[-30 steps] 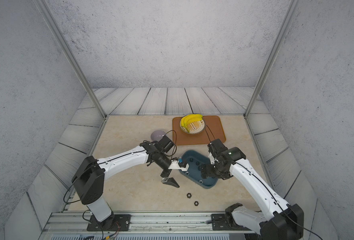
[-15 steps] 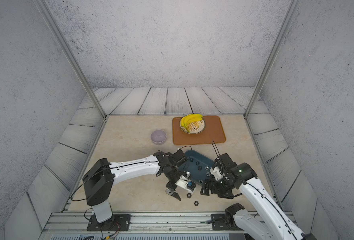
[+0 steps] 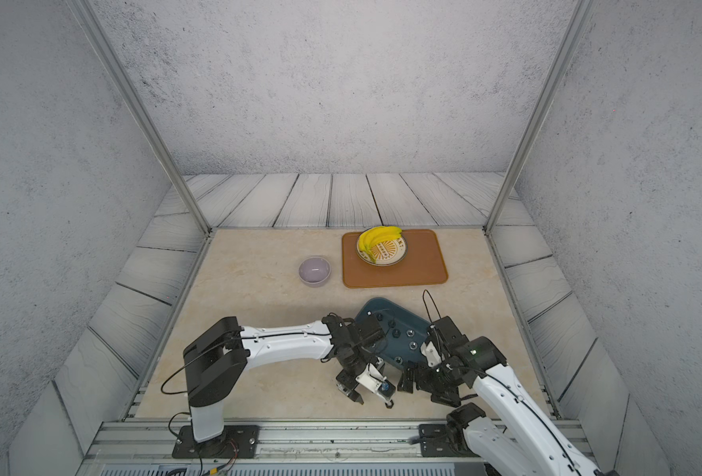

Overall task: Put the nuts on the desktop into the storage box
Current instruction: Pick up the nut from the center of the board.

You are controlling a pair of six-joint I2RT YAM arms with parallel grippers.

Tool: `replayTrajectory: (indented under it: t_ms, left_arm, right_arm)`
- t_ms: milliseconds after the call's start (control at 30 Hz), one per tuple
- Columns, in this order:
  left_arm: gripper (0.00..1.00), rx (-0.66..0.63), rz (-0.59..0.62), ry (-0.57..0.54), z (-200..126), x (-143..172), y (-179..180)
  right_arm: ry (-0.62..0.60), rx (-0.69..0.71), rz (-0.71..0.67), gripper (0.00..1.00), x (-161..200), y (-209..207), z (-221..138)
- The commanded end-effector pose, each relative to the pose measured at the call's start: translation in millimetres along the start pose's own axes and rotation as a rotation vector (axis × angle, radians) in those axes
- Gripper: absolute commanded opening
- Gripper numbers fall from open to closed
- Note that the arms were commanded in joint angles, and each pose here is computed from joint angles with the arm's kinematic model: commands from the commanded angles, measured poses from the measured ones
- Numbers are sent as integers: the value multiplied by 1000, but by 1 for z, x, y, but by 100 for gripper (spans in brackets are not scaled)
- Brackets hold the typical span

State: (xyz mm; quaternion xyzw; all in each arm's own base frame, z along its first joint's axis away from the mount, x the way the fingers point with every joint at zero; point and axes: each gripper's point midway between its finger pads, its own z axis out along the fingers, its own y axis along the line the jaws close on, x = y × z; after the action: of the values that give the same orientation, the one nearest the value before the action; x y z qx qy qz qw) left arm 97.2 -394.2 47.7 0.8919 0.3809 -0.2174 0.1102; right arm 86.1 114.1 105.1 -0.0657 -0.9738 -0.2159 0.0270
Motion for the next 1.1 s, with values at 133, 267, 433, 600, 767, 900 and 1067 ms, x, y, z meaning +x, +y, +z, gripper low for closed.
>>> replayTrajectory:
  t_ms: [133,267,433,600,767,900,1067]
  left_arm:
    - [69,39,5,25,15,6,2]
    - [68,39,-6,24,18,5,6]
    - [68,41,-14,25,19,5,8]
    - [63,60,-20,26,24,6,6]
    - [57,74,-29,43,33,6,6]
    - [51,89,-55,70,38,9,7]
    - [37,95,-48,80,33,11,4]
  right_arm:
    - [-139,108,18,99,-24,-13,-15]
    - [-164,110,14,99,-27,-12,-18]
    - [-166,107,16,99,-26,-14,-16]
    - [-166,100,17,99,-25,-14,-15]
    - [-169,98,8,99,-25,-13,-15]
    - [-168,100,3,99,-26,-12,-17]
    - [-164,112,1,99,-24,-15,-18]
